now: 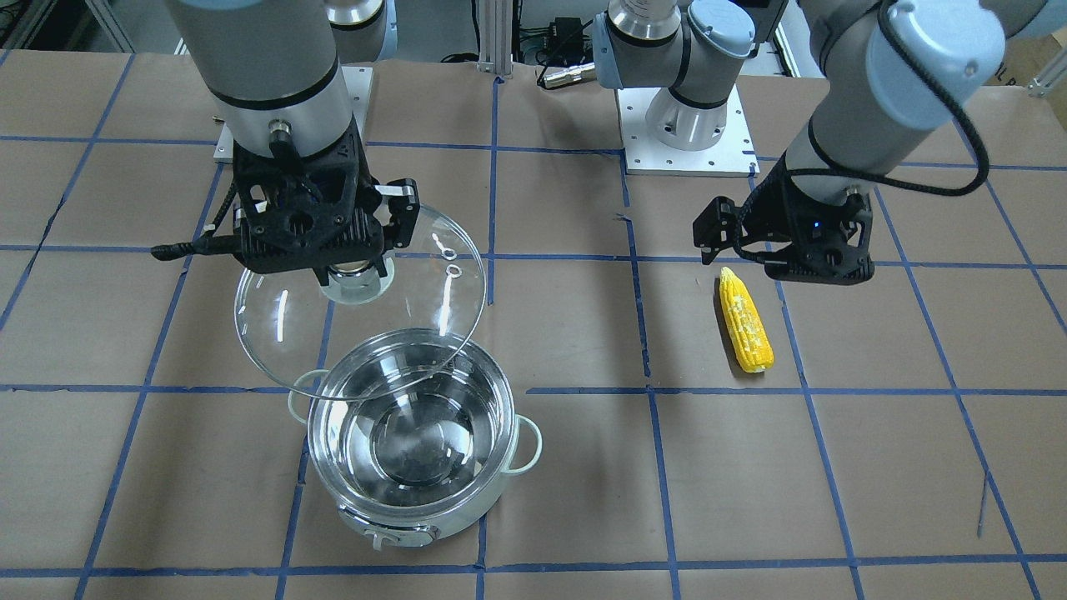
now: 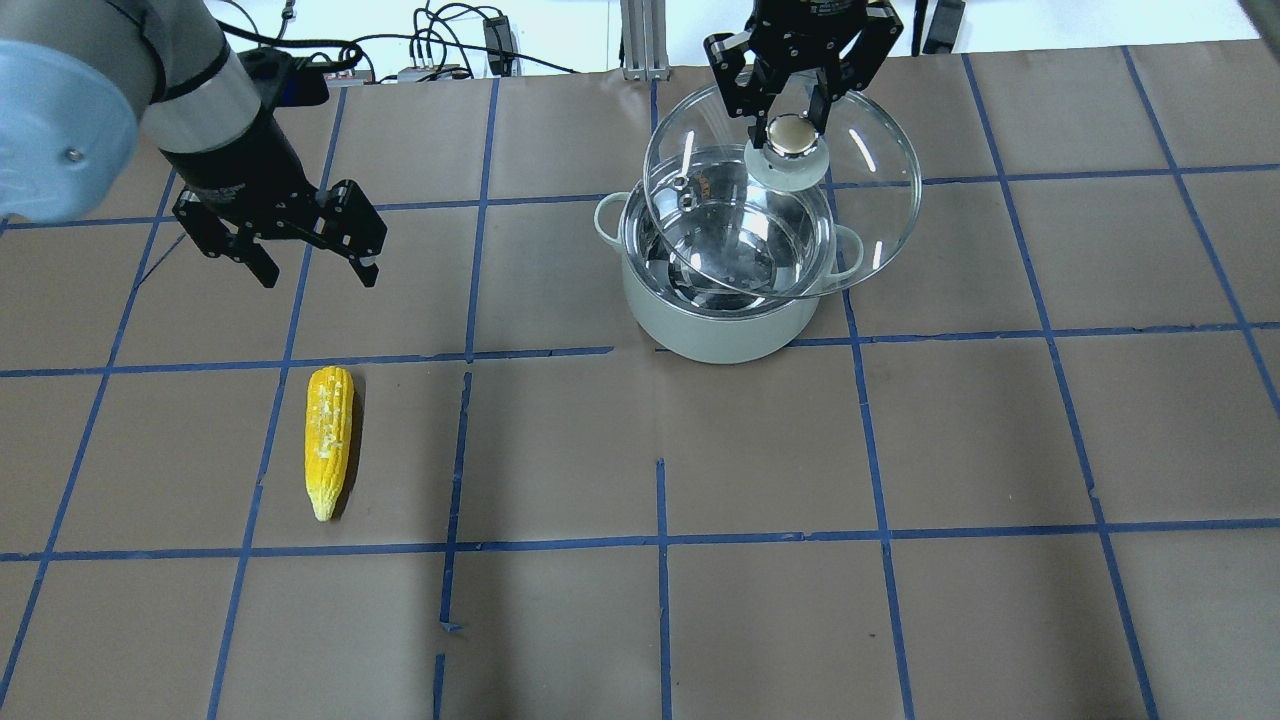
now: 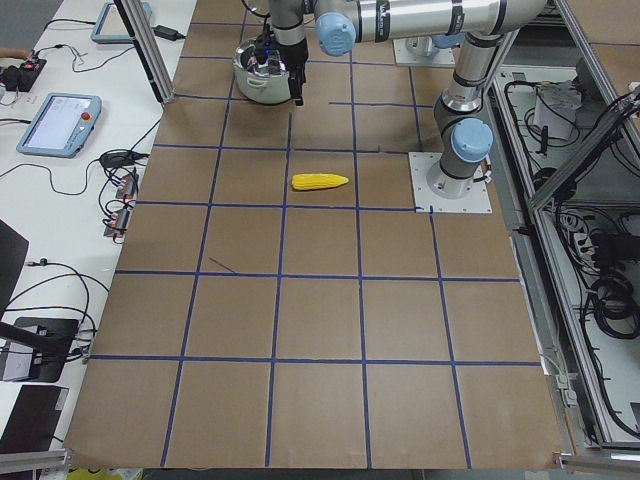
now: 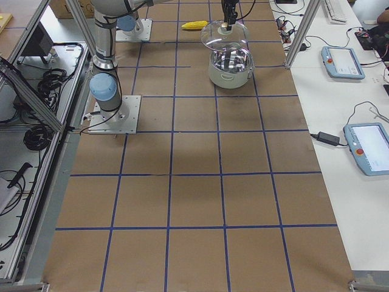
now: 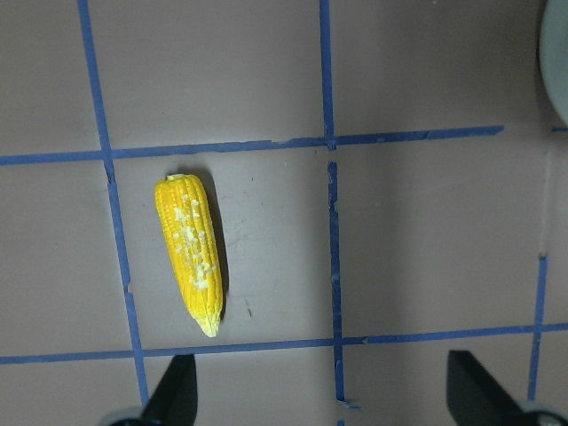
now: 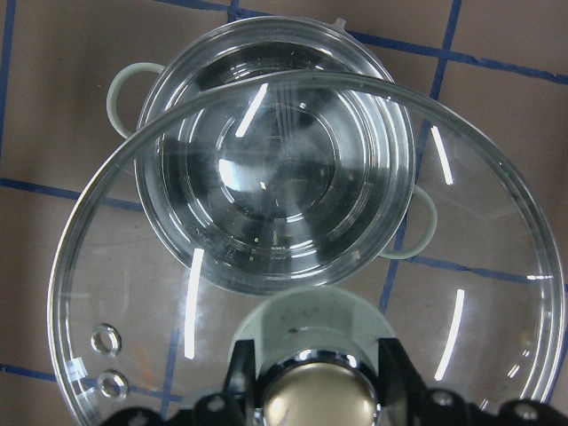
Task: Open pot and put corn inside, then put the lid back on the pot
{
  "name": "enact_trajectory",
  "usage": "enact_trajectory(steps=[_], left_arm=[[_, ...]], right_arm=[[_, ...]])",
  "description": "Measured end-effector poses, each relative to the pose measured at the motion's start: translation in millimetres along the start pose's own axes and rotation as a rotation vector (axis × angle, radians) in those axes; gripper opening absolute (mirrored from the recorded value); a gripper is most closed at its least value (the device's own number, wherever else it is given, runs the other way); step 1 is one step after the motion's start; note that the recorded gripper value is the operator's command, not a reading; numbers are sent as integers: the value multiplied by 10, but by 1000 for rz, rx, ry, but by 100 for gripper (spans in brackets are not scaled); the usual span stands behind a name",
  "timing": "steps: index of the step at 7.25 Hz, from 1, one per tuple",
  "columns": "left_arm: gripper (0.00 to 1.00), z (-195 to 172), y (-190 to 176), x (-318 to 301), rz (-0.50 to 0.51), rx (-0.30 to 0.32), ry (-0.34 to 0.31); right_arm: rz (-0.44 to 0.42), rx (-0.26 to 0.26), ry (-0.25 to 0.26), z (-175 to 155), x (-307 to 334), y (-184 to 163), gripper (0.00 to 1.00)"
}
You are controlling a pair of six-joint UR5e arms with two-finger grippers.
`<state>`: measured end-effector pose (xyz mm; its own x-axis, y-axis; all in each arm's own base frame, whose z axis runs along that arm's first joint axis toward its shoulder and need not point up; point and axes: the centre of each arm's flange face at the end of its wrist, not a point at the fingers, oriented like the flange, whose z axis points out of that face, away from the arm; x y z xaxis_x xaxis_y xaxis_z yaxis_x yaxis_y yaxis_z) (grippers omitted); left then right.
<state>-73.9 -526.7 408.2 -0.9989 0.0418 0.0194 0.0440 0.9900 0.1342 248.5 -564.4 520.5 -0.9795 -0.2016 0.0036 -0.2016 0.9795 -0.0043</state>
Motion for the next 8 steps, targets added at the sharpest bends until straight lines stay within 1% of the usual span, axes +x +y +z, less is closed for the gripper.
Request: enact_trajectory(steps=[1, 3, 4, 5, 6, 7, 8], left_arm=[[100, 367, -40, -238, -13, 0, 7], [100, 1119, -31, -655, -32, 46, 6], [100, 1507, -7, -821, -41, 56, 6], [95, 1814, 14, -925, -53, 54, 9], [58, 2034, 21, -971, -59, 45, 11], [32, 2167, 29, -985, -62, 30, 15], [25, 2223, 36, -986, -62, 19, 18]], right_arm=[[15, -11, 0, 14, 125, 135, 40], [42, -30, -2, 56, 325, 333, 40], [41, -40, -2, 92, 371, 431, 40], [34, -42, -2, 117, 389, 514, 40], [31, -45, -3, 138, 392, 565, 40], [29, -45, -4, 148, 400, 584, 40], [26, -45, -5, 153, 406, 588, 41]])
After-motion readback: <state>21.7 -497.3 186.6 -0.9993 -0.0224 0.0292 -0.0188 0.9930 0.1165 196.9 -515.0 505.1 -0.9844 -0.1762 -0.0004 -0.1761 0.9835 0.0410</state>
